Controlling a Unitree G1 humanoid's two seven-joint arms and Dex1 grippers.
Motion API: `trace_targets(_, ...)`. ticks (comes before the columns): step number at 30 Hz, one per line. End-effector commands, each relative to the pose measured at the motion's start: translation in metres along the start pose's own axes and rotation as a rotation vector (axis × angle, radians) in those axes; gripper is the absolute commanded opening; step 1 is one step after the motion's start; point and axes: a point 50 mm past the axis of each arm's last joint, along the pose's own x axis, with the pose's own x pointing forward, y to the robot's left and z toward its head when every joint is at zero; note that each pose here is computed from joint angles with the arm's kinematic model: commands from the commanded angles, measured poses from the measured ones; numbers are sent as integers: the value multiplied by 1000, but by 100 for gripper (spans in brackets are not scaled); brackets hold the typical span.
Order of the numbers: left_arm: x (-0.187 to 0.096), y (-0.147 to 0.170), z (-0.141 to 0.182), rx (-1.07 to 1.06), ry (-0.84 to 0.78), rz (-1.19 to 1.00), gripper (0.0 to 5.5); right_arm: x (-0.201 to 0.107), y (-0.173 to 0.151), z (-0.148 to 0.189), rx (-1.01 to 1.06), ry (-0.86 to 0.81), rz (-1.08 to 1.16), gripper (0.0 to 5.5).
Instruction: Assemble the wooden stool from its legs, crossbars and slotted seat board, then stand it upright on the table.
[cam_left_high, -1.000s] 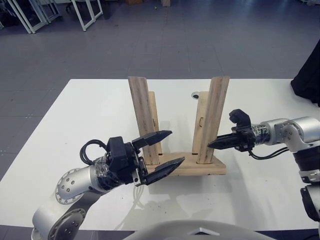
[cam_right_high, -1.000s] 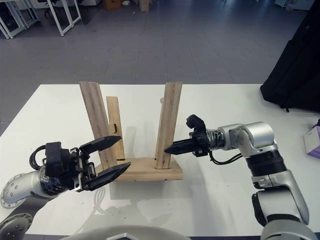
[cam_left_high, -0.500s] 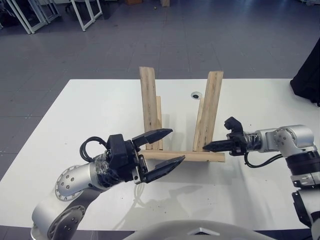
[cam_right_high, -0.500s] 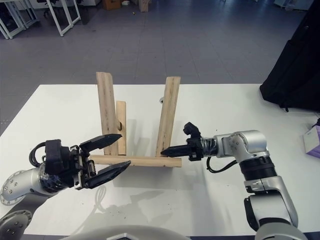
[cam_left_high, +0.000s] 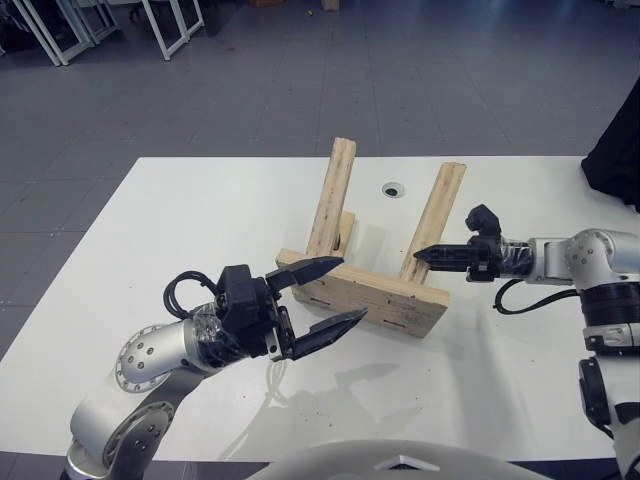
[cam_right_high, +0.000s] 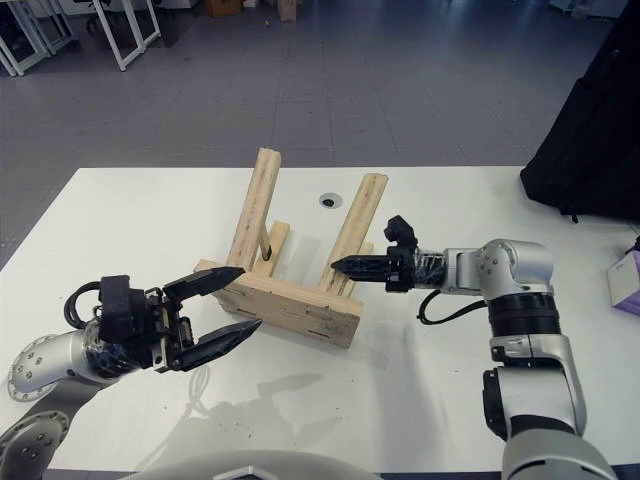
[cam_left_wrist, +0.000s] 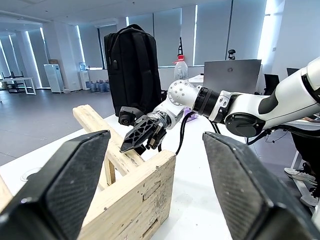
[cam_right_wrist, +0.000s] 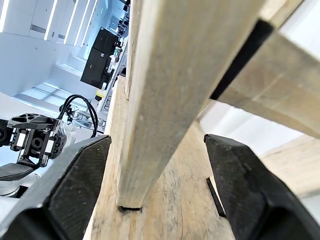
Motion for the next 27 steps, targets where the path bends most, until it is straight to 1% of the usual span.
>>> trace_targets(1,-8,9,0,27,17,42,343,-19,11,-11,-65,57,10,342)
trace_targets(4,-19,15,-4,24,59,67,343,-34,11,-22,-168,59,-27,342)
trace_targets(6,-28,20,-8,37,116,89,343,-44,5,-30,-394,26,-119,342)
trace_targets(8,-37,23,-11,54,150,101,343,-49,3,-40,-548,-8,-188,342)
trace_targets(11,-44,26,-15,59,178,105,343,-44,-7,-68,-694,68,-266,342)
trace_targets(14,-47,30,-19,72,199,124,343,-31,-14,-85,-794,68,-295,342)
trace_targets(17,-50,34,-23,85,232,158,343,-11,-19,-89,-873,17,-326,342)
trace_targets(19,-62,38,-40,24,367,207,343,0,-19,-87,-889,-30,-327,342)
trace_targets(21,-73,38,-51,-23,443,232,343,6,-16,-91,-878,-31,-304,342)
trace_targets(24,-86,46,-60,-20,529,257,343,1,-19,-95,-858,24,-305,342)
trace_targets(27,-100,66,-71,44,615,323,343,-4,-16,-93,-842,50,-287,342)
